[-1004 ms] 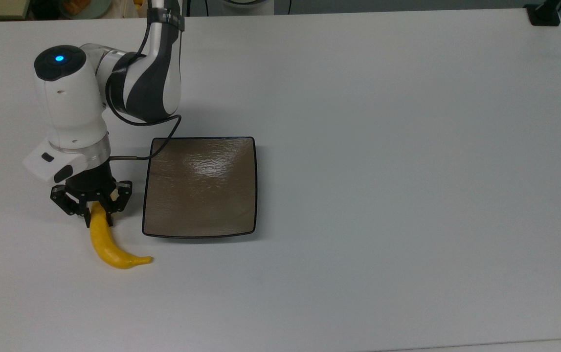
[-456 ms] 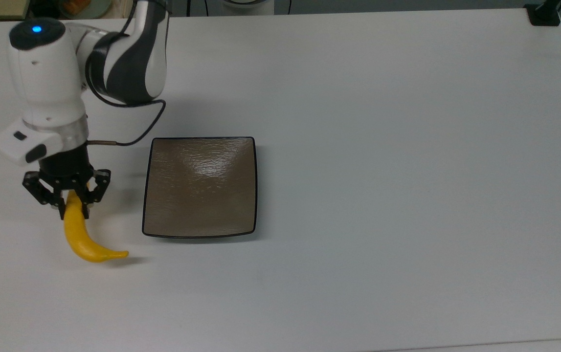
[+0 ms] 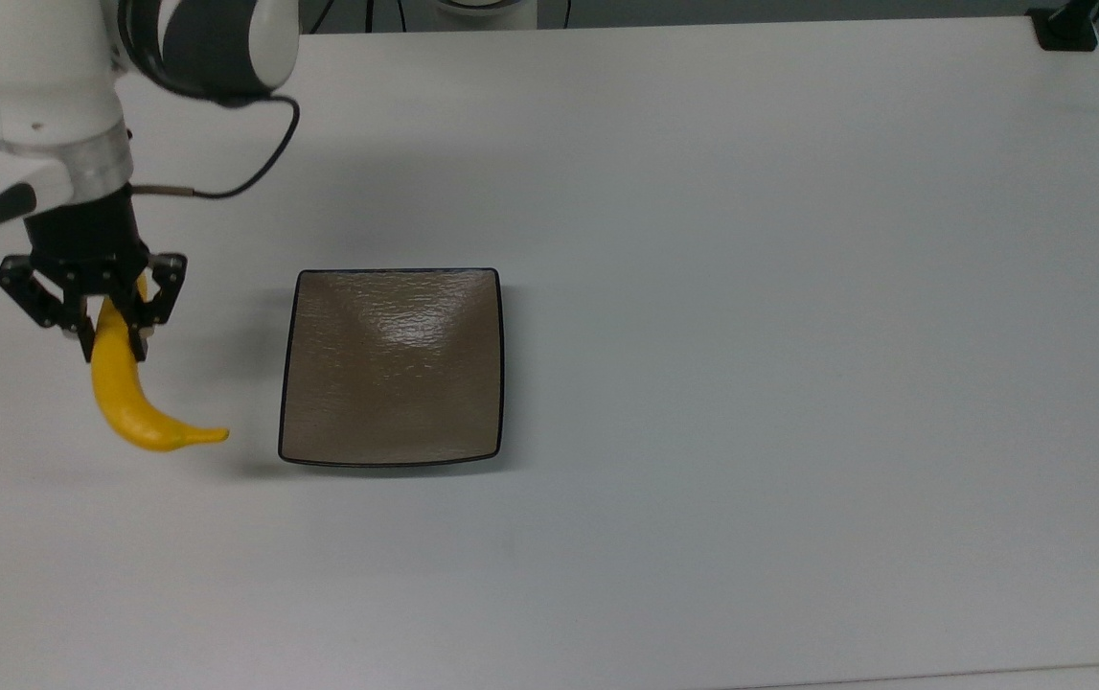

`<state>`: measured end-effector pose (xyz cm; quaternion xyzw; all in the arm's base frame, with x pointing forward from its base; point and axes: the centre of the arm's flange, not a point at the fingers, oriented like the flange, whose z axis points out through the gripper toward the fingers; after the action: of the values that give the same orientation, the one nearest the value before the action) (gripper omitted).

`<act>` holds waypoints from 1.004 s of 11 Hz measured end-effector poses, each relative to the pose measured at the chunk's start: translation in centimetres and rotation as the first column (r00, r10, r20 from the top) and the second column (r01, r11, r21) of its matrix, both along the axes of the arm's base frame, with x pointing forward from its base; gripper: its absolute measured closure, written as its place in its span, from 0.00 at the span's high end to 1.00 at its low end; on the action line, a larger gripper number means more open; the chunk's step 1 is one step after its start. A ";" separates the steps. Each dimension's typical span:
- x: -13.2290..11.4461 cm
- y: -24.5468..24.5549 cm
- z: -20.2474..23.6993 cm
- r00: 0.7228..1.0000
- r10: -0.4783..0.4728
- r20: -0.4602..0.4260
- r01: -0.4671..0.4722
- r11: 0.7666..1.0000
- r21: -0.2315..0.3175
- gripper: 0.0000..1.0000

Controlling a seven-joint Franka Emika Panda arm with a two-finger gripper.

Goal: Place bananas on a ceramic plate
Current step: 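Lift the banana and carry it over the brown plate, then lower the banana onto the plate's surface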

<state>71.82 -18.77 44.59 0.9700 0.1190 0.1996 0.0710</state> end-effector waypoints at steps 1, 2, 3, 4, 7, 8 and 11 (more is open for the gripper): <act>-0.7 1.0 1.8 1.000 0.011 -0.030 -0.010 1.000 0.018 0.37; -1.6 2.2 3.4 0.997 0.028 -0.068 -0.025 0.999 0.035 0.37; -2.4 3.5 4.7 0.993 0.046 -0.108 -0.041 0.998 0.049 0.37; -3.2 4.9 5.6 0.988 0.067 -0.142 -0.059 0.996 0.061 0.37; -4.3 10.0 4.6 0.978 0.076 -0.197 -0.057 0.994 0.098 0.37; -4.4 11.8 3.6 0.975 0.055 -0.216 -0.031 0.993 0.111 0.37; -4.9 14.1 1.1 0.962 -0.036 -0.270 0.075 0.988 0.138 0.37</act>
<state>66.88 -4.63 45.64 0.9936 0.0851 0.0734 -0.0116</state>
